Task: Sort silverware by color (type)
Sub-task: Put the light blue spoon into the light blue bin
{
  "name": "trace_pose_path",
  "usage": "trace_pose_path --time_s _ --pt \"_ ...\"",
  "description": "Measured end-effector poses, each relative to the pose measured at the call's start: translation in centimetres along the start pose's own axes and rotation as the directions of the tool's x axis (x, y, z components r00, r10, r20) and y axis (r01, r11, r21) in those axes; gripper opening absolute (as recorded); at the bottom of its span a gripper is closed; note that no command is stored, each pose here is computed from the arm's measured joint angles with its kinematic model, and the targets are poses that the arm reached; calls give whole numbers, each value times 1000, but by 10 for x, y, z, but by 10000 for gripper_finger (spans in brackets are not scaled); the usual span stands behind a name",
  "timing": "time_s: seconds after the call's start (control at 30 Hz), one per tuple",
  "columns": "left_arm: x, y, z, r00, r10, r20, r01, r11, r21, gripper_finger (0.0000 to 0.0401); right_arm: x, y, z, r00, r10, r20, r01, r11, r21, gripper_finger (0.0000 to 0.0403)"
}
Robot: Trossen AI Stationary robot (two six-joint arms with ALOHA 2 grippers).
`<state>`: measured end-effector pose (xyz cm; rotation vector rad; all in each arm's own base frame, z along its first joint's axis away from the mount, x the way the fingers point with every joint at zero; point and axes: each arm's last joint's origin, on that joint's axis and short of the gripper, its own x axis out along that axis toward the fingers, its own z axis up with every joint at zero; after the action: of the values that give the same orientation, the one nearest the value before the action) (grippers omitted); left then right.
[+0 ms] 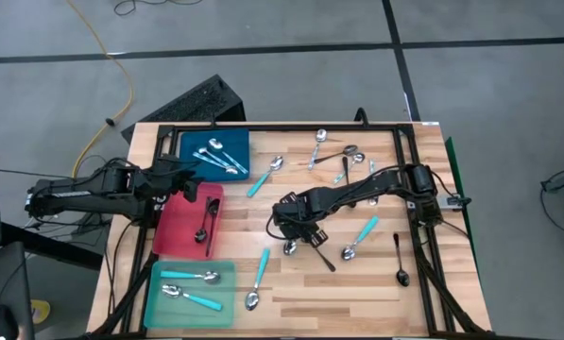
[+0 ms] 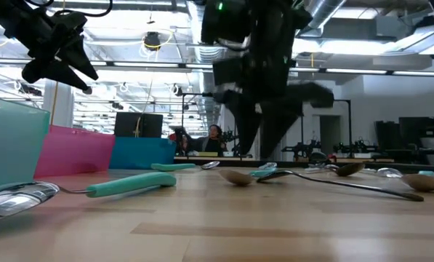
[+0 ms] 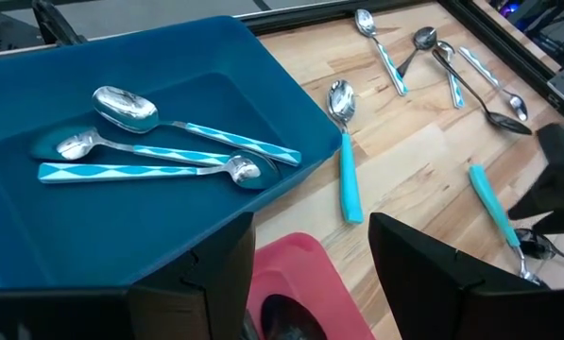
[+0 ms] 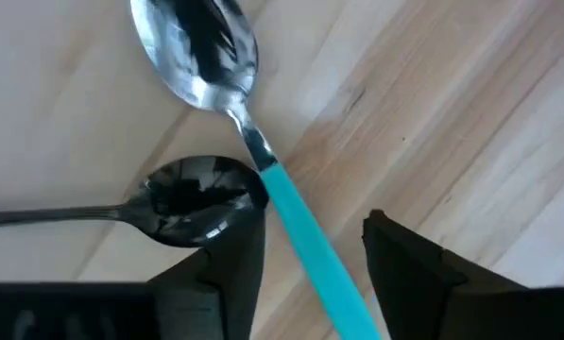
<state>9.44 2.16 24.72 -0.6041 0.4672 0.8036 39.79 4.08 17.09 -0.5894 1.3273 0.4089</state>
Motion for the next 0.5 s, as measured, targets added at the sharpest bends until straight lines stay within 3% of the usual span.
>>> trace_pose_path --time_s 0.23,0.5 --pt "0 0 0 1000 -1 0 1 1000 -7 195 24 -3 -6 996 32 -79 -30 999 15 226" --pt "0 0 0 1000 -5 -2 5 1000 -20 195 38 -5 -8 992 79 -94 -76 997 32 197"
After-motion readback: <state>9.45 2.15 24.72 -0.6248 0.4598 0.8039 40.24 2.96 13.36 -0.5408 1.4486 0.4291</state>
